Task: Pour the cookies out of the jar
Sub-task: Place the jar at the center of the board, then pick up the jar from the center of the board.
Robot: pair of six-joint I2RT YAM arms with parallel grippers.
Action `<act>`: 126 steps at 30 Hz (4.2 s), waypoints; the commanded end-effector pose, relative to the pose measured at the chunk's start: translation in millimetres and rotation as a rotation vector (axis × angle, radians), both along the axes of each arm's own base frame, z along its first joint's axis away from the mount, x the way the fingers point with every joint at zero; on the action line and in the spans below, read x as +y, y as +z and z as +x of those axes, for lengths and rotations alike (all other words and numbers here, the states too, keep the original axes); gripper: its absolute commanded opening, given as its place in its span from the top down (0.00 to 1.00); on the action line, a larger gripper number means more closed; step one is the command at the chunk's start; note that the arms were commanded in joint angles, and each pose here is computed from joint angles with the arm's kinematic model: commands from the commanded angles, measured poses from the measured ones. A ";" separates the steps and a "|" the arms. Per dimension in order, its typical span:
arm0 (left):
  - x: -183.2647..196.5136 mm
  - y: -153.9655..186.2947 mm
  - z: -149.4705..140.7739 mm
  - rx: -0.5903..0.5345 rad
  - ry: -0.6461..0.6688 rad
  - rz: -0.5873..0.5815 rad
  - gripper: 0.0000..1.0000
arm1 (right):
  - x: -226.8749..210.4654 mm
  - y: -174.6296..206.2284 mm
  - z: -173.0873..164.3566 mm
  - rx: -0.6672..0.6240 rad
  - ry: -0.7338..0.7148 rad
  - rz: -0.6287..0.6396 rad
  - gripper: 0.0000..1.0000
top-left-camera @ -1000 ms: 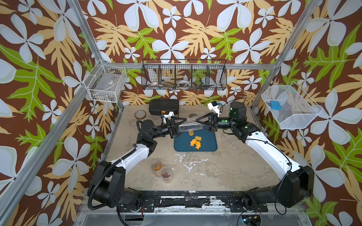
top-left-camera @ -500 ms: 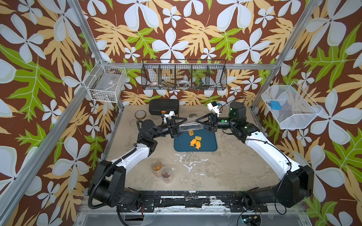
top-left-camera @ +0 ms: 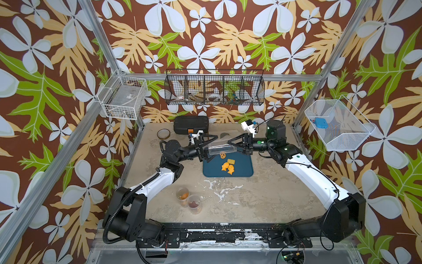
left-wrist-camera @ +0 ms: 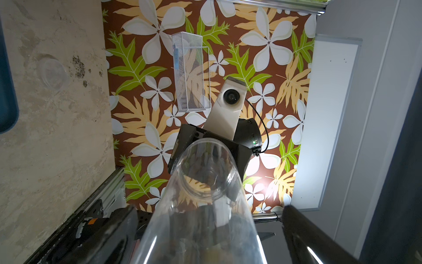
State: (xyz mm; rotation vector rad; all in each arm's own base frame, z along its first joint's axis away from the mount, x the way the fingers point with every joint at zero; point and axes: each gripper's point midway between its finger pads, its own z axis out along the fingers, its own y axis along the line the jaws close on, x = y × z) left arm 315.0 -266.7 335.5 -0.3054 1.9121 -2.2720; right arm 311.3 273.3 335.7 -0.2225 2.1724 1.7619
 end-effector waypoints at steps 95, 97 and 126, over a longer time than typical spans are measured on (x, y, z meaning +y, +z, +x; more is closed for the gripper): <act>88.9 -100.6 -18.1 0.057 0.313 0.774 0.00 | -161.8 -64.6 153.0 -0.355 -0.557 -1.185 0.00; 89.4 -103.6 -17.7 0.059 0.312 0.781 0.00 | -128.4 -50.7 139.1 -0.385 -0.480 -1.053 0.00; 144.7 -87.8 -27.5 -0.130 0.500 1.011 0.00 | -7.2 -88.7 -8.4 -0.280 0.001 -0.601 0.08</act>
